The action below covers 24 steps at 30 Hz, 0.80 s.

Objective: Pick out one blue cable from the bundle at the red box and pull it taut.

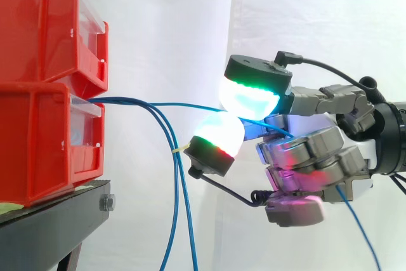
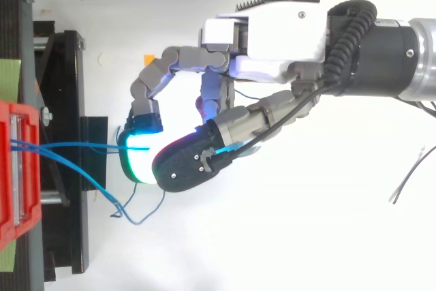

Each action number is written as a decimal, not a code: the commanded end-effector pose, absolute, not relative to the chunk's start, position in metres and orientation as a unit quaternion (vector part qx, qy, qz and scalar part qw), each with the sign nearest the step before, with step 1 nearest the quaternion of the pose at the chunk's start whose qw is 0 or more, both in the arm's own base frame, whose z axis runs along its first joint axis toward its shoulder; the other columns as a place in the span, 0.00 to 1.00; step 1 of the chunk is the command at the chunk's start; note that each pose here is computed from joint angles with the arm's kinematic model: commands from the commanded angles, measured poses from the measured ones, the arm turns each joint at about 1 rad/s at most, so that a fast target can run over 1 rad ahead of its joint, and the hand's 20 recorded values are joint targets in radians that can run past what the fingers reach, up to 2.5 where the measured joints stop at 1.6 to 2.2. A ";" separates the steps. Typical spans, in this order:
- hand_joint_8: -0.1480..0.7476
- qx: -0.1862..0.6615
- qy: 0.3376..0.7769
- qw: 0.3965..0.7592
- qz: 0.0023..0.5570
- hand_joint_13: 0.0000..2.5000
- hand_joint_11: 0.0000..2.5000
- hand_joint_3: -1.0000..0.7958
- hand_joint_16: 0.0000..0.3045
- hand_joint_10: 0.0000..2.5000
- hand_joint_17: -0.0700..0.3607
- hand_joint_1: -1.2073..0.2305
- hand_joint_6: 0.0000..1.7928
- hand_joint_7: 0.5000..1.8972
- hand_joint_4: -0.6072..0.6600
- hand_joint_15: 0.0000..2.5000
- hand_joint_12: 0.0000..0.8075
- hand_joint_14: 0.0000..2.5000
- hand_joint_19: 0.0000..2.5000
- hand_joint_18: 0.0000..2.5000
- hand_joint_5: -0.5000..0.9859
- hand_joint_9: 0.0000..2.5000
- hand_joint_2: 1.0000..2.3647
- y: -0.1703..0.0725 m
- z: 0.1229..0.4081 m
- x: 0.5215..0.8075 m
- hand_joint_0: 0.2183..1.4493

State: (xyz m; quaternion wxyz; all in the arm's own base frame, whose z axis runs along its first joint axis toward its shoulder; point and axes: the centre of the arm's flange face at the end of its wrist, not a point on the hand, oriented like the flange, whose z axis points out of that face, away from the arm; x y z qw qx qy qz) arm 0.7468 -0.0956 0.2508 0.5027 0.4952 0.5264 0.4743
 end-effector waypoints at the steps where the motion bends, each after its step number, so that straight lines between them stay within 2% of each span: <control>1: 0.51 0.509 0.518 0.498 0.474 0.62 0.71 0.49 0.17 0.14 0.44 0.35 0.52 0.27 0.55 0.49 0.42 0.48 0.55 0.54 0.24 0.65 0.02 -0.095 0.243 0.744 0.32; 2: 0.51 0.509 0.516 0.499 0.476 0.61 0.70 0.49 0.17 0.17 0.43 0.35 0.52 0.27 0.55 0.45 0.43 0.60 0.58 0.55 0.24 0.65 0.02 -0.094 0.243 0.744 0.32; 3: 0.50 0.508 0.512 0.501 0.479 0.60 0.68 0.49 0.17 0.23 0.43 0.35 0.52 0.27 0.56 0.44 0.43 0.63 0.60 0.56 0.24 0.65 0.02 -0.094 0.242 0.745 0.32; 7: 0.51 0.501 0.508 0.507 0.484 0.57 0.67 0.49 0.17 0.27 0.43 0.35 0.52 0.27 0.55 0.39 0.45 0.79 0.66 0.59 0.24 0.64 0.02 -0.093 0.243 0.747 0.32; 15: 0.50 0.498 0.506 0.511 0.484 0.55 0.65 0.49 0.17 0.38 0.43 0.35 0.52 0.27 0.55 0.38 0.46 0.89 0.71 0.60 0.24 0.63 0.02 -0.094 0.245 0.748 0.33; 24: 0.51 0.498 0.507 0.510 0.485 0.55 0.63 0.49 0.17 0.40 0.43 0.35 0.52 0.27 0.55 0.37 0.46 0.91 0.71 0.60 0.24 0.63 0.02 -0.092 0.245 0.748 0.33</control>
